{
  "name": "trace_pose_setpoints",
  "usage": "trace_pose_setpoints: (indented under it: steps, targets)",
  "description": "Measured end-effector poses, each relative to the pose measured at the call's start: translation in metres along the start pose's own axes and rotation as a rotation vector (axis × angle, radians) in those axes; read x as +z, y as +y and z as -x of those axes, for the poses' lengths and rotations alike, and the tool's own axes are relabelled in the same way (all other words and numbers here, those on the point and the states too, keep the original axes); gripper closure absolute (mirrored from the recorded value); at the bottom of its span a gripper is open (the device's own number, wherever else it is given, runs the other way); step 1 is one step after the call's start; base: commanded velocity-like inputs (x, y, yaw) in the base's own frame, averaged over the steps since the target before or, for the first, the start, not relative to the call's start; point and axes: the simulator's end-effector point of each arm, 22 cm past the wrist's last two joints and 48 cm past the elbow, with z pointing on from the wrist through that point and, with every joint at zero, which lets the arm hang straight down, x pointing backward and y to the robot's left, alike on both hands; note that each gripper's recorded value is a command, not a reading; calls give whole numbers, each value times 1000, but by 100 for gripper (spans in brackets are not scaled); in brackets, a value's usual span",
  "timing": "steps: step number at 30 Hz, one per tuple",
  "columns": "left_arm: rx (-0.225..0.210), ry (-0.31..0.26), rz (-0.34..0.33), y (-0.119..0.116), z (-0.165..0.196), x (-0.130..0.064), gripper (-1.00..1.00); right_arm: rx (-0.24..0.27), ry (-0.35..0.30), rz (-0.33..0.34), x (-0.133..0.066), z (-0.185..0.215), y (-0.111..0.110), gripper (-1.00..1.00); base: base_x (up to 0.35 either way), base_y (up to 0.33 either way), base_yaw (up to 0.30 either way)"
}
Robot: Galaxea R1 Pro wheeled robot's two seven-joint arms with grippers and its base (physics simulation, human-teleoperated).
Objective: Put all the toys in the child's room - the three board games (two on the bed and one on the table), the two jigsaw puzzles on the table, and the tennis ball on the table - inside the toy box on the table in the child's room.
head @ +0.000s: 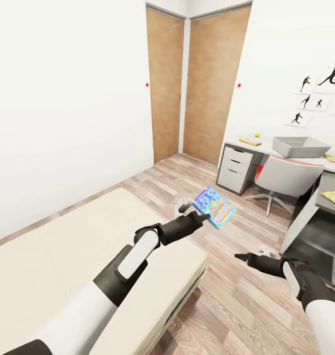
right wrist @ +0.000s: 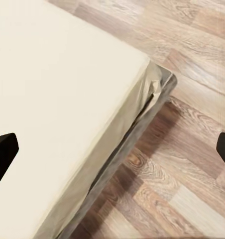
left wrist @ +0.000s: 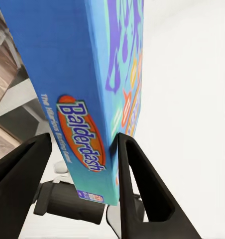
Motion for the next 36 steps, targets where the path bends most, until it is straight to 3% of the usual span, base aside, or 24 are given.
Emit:
trace_pose_setpoints:
  steps: [36]
  targets:
    - [9, 0, 3, -1, 2, -2, 100, 12, -11, 2, -4, 3, -2, -100, 0, 0, -268]
